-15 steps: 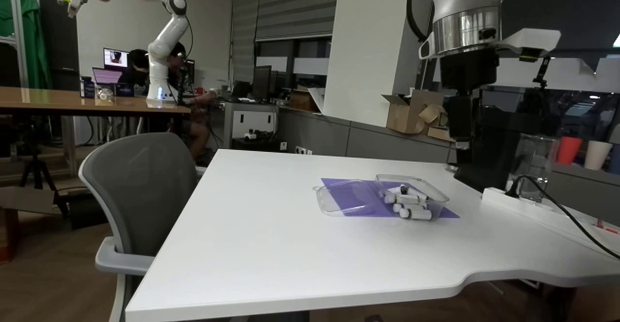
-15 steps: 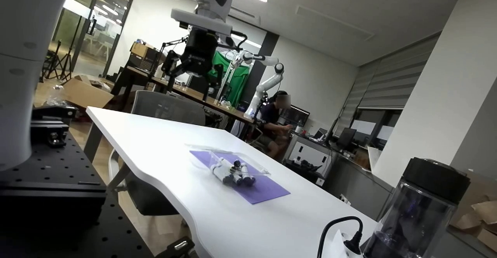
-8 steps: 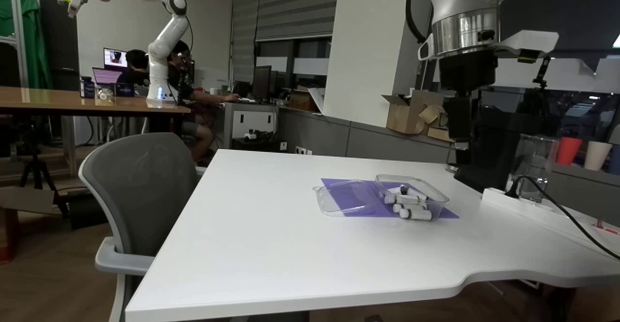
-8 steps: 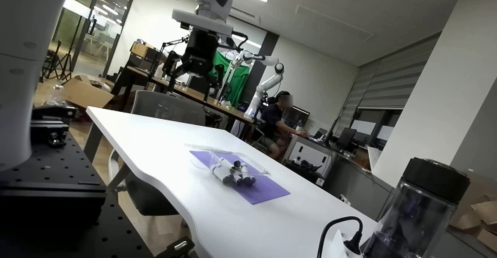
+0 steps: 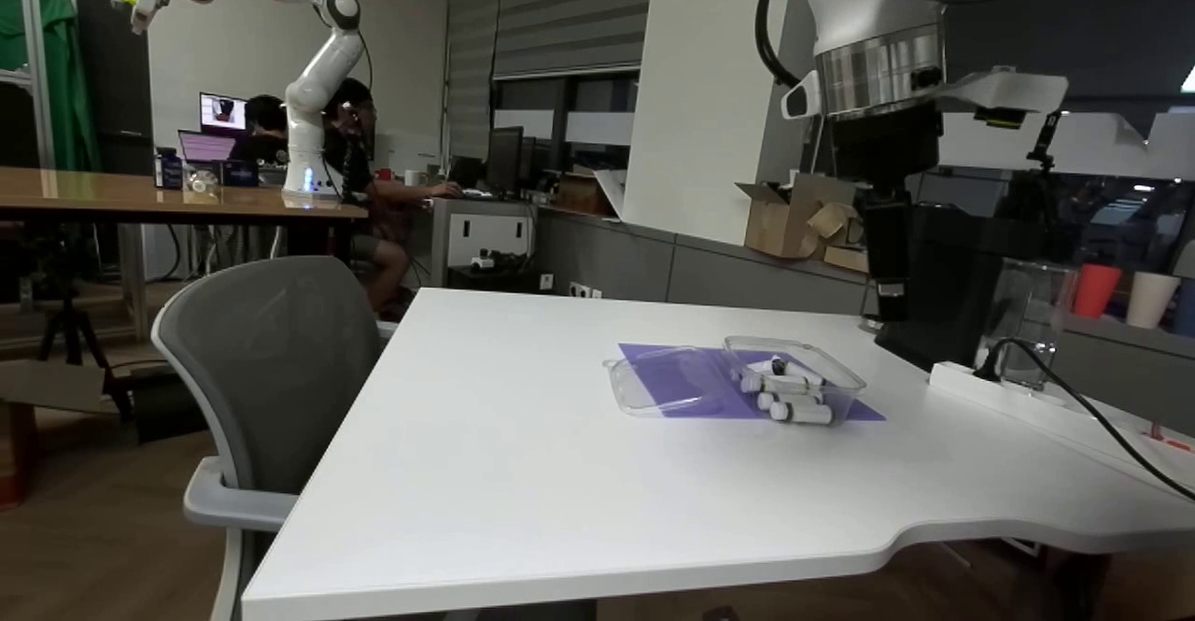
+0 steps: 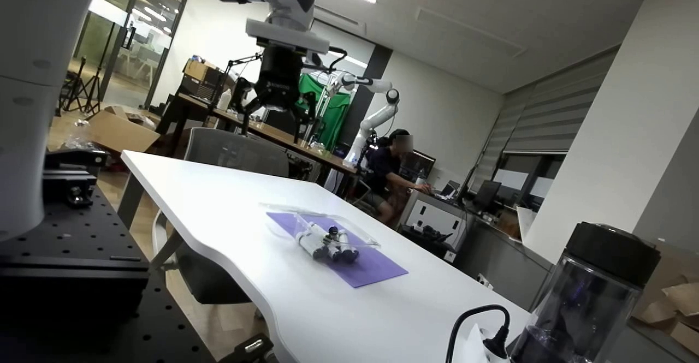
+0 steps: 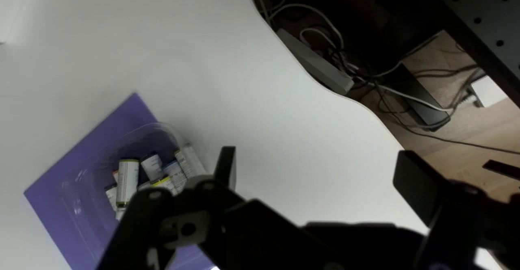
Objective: Close the lid to the box on the table
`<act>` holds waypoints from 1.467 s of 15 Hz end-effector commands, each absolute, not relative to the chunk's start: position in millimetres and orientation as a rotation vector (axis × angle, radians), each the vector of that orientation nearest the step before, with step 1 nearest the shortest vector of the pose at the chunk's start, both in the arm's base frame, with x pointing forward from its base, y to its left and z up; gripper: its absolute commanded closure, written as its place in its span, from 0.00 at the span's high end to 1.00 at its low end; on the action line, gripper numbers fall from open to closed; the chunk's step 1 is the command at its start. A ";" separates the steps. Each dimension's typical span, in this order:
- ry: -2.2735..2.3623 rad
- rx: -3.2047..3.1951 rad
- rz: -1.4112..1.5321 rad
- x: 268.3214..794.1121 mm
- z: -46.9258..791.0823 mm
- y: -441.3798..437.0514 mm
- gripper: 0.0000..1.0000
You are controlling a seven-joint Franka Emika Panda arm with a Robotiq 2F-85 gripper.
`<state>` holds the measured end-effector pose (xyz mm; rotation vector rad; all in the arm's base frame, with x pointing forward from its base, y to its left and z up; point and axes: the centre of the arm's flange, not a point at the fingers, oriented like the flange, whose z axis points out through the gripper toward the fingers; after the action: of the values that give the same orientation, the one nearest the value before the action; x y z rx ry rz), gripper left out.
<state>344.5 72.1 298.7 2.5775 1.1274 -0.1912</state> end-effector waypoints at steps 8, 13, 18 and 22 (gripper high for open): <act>1.641 1.851 -0.070 359.1 208.8 145.0 1.00; 1.688 1.749 -0.029 351.1 222.1 157.7 1.00; 1.692 1.737 -0.031 354.4 219.6 160.4 1.00; 1.696 1.697 -0.021 353.3 208.7 162.8 1.00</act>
<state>353.8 160.4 219.1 1.7328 1.6961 -0.0346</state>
